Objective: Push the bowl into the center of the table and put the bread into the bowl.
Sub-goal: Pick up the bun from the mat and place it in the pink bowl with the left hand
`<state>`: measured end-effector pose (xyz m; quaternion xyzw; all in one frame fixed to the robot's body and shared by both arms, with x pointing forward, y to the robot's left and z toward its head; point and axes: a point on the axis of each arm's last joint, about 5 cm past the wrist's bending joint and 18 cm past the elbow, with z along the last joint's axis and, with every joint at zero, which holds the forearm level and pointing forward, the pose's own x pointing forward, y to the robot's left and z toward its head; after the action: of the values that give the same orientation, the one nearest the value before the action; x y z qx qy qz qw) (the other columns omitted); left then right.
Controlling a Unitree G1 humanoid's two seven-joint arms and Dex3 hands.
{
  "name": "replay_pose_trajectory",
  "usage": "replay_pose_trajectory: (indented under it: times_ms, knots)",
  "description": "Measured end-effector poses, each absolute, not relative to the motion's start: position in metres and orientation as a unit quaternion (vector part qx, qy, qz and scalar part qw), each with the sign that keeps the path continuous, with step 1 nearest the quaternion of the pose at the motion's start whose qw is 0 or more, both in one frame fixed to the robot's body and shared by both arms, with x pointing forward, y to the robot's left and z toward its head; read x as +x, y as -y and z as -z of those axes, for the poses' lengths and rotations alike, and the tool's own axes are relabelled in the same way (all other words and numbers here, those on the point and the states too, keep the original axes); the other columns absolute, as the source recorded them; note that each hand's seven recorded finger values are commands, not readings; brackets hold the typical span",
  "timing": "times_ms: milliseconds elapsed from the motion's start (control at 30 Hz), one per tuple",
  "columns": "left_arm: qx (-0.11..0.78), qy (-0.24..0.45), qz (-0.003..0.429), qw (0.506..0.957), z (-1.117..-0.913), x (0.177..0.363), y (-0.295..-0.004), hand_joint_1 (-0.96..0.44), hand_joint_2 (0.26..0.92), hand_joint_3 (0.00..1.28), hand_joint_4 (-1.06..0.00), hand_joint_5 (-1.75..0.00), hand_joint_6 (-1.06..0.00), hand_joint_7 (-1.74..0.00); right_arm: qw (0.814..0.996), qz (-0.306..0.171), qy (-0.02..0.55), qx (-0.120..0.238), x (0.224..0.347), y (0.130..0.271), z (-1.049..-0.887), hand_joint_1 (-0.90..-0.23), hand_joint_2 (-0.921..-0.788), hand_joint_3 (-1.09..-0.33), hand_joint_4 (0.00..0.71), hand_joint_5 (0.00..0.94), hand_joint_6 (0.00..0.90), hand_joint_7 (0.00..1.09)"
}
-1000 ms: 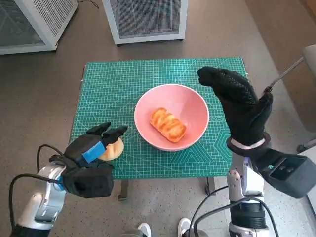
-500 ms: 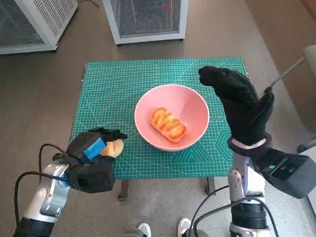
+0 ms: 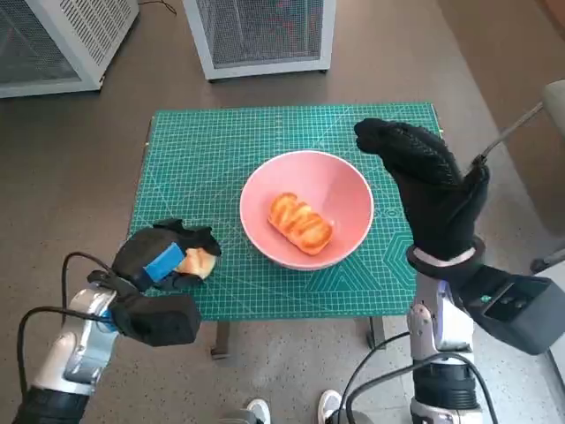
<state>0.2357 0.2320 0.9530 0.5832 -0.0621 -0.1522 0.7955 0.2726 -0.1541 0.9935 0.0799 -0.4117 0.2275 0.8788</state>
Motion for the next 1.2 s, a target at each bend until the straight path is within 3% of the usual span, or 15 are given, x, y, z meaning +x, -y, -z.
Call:
replay_pose_trajectory:
  times_ms: [267,667,733,833,1000,1200]
  knots:
    - [0.579,0.114,0.122,0.798,-0.987,0.233,-0.237,0.0,0.92,0.08,-0.66,-1.27,-0.64,-1.08,0.879,-0.227,0.411,0.08,0.273,0.154,-0.993,-0.382,-0.921,-0.578,0.507,0.132,0.112,0.98]
    - [0.541,0.271,0.048,0.795,-1.048,0.24,-0.221,0.0,0.919,0.07,-0.67,-1.29,-0.67,-1.02,0.88,-0.229,0.409,0.081,0.273,0.155,-0.992,-0.392,-0.921,-0.578,0.472,0.214,0.104,1.0]
    - [0.527,0.298,0.041,0.795,-1.056,0.244,-0.213,0.0,0.92,0.07,-0.67,-1.28,-0.66,-1.03,0.88,-0.23,0.408,0.081,0.274,0.155,-0.992,-0.392,-0.92,-0.582,0.421,0.312,0.099,1.01]
    - [0.509,0.33,0.048,0.794,-1.063,0.249,-0.199,0.0,0.912,0.07,-0.69,-1.25,-0.67,-1.04,0.88,-0.231,0.408,0.081,0.274,0.155,-0.992,-0.393,-0.92,-0.585,0.325,0.493,0.091,1.02]
    - [0.499,0.379,0.084,0.775,-1.073,0.257,-0.169,0.0,0.907,0.05,-0.73,-1.16,-0.69,-1.06,0.879,-0.235,0.407,0.081,0.274,0.154,-0.991,-0.395,-0.921,-0.585,0.291,0.557,0.088,1.03]
    - [0.487,0.385,0.145,0.771,-1.073,0.276,-0.145,0.0,0.919,0.08,-0.7,-1.17,-0.61,-1.17,0.879,-0.234,0.407,0.081,0.274,0.155,-0.991,-0.392,-0.918,-0.597,0.275,0.601,0.083,1.04]
